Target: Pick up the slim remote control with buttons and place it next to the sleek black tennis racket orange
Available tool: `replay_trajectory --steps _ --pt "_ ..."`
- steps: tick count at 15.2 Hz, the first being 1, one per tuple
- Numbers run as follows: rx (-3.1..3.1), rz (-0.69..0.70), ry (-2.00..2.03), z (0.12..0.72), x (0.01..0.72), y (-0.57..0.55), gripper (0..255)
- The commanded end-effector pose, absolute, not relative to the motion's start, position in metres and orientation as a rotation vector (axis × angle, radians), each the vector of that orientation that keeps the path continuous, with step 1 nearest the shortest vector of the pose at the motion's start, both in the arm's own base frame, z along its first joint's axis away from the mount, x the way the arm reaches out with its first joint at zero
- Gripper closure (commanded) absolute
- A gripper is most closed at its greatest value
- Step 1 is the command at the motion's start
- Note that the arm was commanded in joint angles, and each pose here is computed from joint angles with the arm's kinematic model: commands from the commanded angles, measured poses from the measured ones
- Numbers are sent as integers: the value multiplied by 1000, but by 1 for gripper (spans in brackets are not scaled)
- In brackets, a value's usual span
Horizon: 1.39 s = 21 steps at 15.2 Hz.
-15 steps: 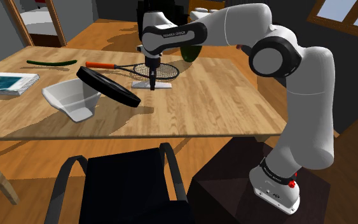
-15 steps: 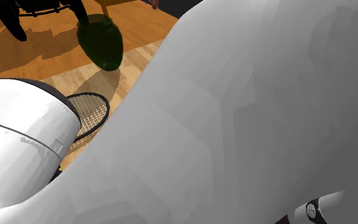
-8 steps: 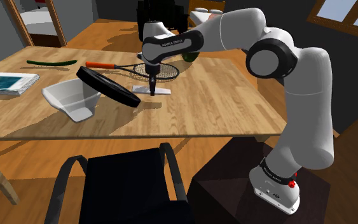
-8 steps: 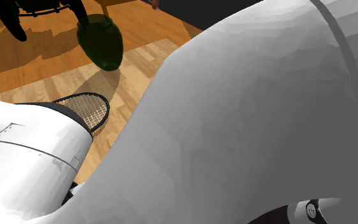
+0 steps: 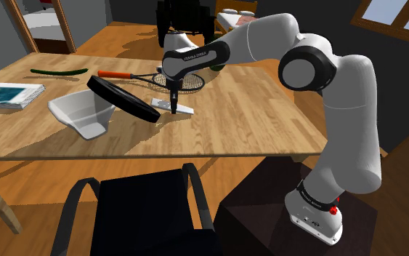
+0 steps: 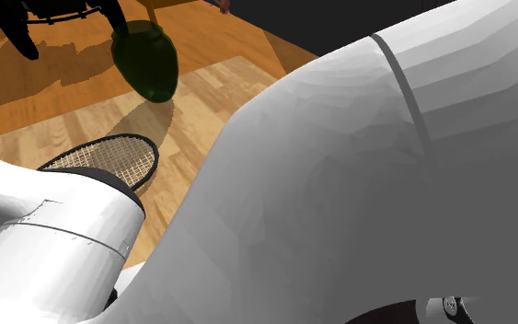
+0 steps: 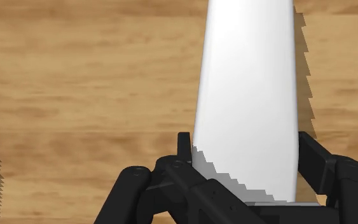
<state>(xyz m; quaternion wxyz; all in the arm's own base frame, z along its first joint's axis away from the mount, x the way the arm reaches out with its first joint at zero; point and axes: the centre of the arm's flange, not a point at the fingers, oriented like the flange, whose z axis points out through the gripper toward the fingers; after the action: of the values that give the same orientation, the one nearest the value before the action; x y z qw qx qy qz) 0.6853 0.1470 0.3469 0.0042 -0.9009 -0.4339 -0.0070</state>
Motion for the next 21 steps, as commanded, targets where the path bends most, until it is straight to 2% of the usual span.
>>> replay_trajectory --steps 1,4,5,10,14,21 --pt "-2820 -6 -1360 340 684 148 255" --pt "-2820 -6 -1360 340 684 148 255" --pt "-2820 -6 -1360 341 684 148 0" --pt "-2820 -6 -1360 340 684 148 0" --pt "-2820 -6 -1360 390 685 147 0" --pt "-2820 -6 -1360 390 685 147 0"
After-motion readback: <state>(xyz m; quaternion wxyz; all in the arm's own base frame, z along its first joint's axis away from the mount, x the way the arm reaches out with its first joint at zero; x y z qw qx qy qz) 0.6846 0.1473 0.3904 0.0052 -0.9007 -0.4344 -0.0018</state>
